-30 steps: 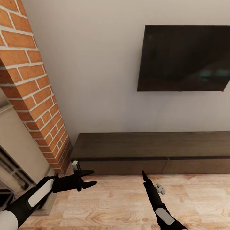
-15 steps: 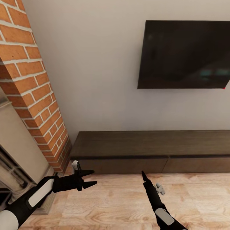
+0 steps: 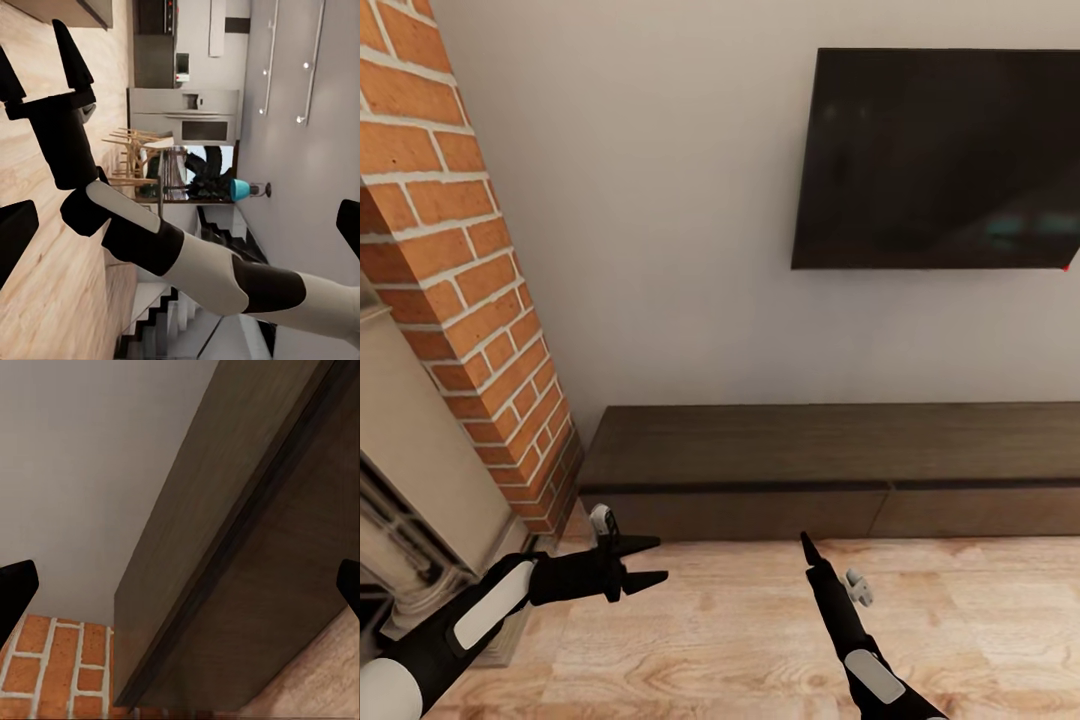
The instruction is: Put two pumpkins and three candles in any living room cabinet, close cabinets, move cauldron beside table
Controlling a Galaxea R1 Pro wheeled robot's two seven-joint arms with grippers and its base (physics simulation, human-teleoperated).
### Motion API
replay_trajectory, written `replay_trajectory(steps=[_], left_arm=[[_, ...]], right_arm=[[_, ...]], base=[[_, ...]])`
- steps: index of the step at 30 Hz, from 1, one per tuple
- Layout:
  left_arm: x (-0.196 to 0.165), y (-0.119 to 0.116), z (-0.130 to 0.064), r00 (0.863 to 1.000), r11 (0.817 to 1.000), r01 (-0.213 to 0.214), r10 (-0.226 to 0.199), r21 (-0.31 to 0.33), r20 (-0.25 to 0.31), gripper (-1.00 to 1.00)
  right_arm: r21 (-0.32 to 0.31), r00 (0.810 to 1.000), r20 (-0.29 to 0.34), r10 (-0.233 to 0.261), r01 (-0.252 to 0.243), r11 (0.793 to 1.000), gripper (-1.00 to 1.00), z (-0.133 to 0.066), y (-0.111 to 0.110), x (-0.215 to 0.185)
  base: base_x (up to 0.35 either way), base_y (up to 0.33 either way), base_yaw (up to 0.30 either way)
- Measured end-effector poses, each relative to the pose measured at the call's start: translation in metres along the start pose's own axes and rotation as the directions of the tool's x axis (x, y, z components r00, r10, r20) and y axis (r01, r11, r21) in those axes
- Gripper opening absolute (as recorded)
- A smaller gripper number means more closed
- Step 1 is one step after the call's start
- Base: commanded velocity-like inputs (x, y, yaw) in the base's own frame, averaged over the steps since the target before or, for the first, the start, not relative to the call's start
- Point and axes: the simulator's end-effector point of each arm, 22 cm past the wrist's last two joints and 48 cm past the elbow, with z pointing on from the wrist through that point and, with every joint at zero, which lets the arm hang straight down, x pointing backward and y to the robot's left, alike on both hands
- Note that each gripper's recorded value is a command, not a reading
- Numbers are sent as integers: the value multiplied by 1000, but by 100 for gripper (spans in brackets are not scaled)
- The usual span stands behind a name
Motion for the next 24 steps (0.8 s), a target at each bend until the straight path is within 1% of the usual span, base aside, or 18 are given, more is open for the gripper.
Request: replay_trajectory(steps=[8, 10, 12, 13, 15, 17, 24], left_arm=[[2, 17, 0, 1000, 1000, -2, 2, -7, -3, 100], [2, 21, -1, 1000, 1000, -2, 2, -8, -2, 100], [3, 26, -1, 1000, 1000, -1, 1, -9, -1, 100], [2, 28, -2, 1000, 1000, 0, 0, -10, 0, 100], [3, 33, -2, 1000, 1000, 1, -1, -11, 1, 100], [3, 36, -2, 1000, 1000, 2, -2, -11, 0, 100], [5, 50, -3, 1000, 1000, 2, -2, -10, 1, 100]], right_arm=[[-14, 1000, -13, 15, -16, 1000, 100, 2, -10, 9], [-10, 1000, 1, 27, -27, 1000, 100, 3, -15, 7], [4, 997, 39, 61, -61, 998, 100, 3, -23, -1], [15, 994, 69, 88, -89, 996, 100, 3, -28, -8], [22, 990, 91, 109, -111, 994, 100, 3, -35, -12], [23, 988, 100, 117, -120, 993, 100, 3, -39, -12], [-11, 986, 111, 127, -127, 992, 100, 4, -45, -11]], base=[[0, 0, 0], [0, 0, 0], [0, 0, 0], [0, 0, 0], [0, 0, 0], [0, 0, 0], [0, 0, 0]])
